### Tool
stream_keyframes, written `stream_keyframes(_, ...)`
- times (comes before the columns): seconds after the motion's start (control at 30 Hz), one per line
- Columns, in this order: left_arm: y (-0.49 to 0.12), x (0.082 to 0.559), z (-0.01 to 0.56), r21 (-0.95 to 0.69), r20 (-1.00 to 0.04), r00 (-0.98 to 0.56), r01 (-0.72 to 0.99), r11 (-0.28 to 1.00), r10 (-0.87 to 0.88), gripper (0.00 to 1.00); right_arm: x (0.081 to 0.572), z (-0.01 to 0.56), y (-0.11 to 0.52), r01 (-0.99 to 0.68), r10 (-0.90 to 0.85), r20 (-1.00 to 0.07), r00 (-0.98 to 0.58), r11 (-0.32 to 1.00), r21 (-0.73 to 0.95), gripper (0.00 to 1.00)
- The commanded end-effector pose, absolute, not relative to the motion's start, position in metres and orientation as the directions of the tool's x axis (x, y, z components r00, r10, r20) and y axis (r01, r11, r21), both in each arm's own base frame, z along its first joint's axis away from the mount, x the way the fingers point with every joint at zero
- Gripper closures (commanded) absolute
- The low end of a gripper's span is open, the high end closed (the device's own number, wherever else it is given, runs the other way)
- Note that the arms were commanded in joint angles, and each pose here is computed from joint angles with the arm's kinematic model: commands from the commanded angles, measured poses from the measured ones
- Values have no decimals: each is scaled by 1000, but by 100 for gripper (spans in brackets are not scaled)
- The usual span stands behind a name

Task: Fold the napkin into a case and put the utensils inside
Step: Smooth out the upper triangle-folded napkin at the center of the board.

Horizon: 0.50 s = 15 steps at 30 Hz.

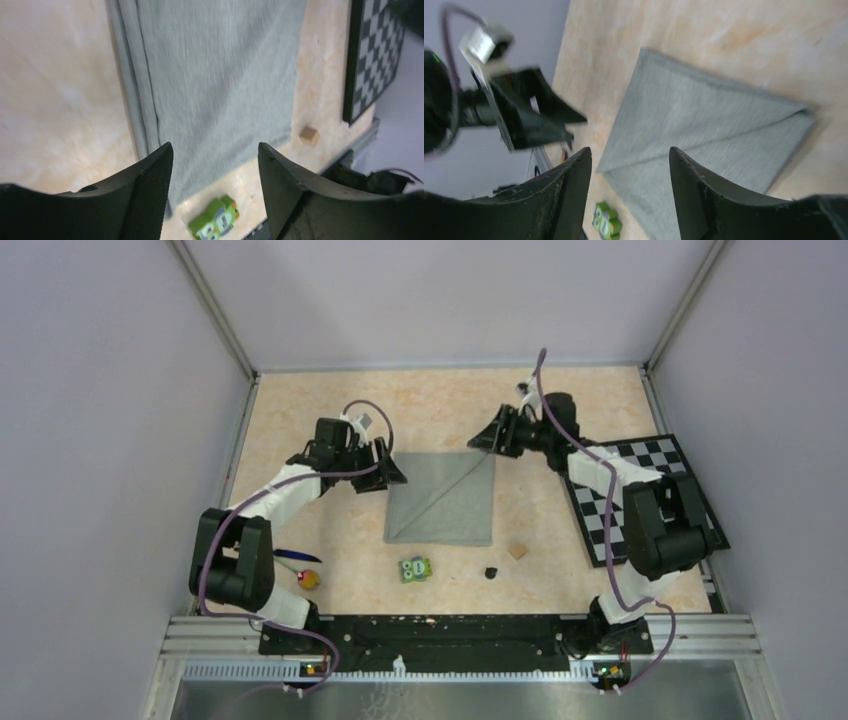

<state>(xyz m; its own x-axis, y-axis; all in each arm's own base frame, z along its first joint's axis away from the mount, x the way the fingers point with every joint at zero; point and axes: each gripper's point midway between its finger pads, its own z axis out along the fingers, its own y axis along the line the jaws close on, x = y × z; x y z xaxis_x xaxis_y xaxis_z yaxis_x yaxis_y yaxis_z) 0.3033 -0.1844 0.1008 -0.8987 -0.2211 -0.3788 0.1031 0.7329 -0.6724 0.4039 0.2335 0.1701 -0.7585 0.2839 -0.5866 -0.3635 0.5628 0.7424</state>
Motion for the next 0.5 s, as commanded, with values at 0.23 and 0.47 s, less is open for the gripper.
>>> stream_keyframes(0.23, -168, 405, 63, -477, -466, -870, 94, 874, -160, 26, 294, 74, 277, -281, 80, -406, -911, 599, 750, 56)
stream_keyframes(0.47, -163, 421, 28, -452, -427, -878, 0, 892, -217, 36, 293, 27, 249, -171, 66, -338, -939, 761, 625, 74)
